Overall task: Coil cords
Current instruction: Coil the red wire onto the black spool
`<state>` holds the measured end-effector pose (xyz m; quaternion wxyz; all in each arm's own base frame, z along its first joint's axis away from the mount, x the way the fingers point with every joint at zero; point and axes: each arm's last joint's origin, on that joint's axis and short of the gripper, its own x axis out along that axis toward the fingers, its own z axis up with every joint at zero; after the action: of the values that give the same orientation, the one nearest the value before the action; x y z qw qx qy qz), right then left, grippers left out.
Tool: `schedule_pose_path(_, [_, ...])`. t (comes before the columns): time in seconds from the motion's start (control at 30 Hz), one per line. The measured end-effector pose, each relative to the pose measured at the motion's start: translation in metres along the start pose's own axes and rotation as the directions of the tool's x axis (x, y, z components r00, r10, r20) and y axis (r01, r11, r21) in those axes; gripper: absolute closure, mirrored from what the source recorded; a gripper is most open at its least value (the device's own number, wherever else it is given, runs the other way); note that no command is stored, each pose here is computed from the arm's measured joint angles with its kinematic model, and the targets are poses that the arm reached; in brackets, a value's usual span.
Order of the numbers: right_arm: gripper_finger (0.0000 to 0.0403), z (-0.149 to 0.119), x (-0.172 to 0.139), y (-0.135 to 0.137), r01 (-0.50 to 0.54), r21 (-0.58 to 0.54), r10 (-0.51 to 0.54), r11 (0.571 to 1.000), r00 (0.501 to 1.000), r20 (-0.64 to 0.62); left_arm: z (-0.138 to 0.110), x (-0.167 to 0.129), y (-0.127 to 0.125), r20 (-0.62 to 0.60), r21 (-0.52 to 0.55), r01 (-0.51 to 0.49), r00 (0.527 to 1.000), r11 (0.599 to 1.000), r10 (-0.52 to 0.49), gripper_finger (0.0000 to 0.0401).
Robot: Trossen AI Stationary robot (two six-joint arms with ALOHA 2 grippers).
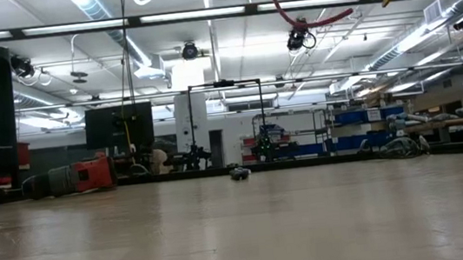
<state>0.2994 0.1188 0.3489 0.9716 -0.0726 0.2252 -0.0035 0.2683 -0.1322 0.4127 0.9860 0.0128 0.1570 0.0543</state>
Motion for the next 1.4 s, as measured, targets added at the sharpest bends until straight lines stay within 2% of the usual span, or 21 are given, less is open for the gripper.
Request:
schedule_pose_path(0.43, [0.0402, -0.009, 0.010, -0.024, -0.042, 0.122, 0.055, 0.992, 0.992, -0.111, -0.017, 0.001, 0.004, -0.160, -0.064, -0.019, 0.987, 0.998, 0.009, 0.0318])
schedule_pose_path(0.73, [0.0402, -0.009, 0.014, -0.035, -0.035, 0.142, 0.051, 0.989, 0.992, -0.112, -0.025, 0.029, 0.018, -0.233, -0.064, -0.063, 0.971, 0.996, 0.046, 0.0320])
schedule_pose_path(0.9, [0.0402, -0.009, 0.014, -0.038, -0.030, 0.144, 0.047, 0.989, 0.992, -0.116, -0.021, 0.032, 0.028, -0.234, -0.050, -0.084, 0.970, 0.995, 0.070, 0.0320])
schedule_pose_path(1.07, [0.0402, -0.010, 0.016, -0.044, -0.016, 0.151, 0.036, 0.988, 0.991, -0.129, -0.005, 0.031, 0.035, -0.214, -0.037, -0.078, 0.974, 0.996, 0.068, 0.0320])
schedule_pose_path(1.27, [0.0402, -0.011, 0.018, -0.053, -0.013, 0.164, 0.035, 0.986, 0.990, -0.133, -0.004, 0.054, 0.039, -0.361, 0.042, -0.129, 0.923, 0.991, 0.136, 0.0321])
schedule_pose_path(1.4, [0.0402, -0.011, 0.018, -0.054, -0.010, 0.156, 0.031, 0.988, 0.990, -0.136, 0.004, 0.067, 0.038, -0.415, 0.090, -0.137, 0.895, 0.986, 0.163, 0.0321])
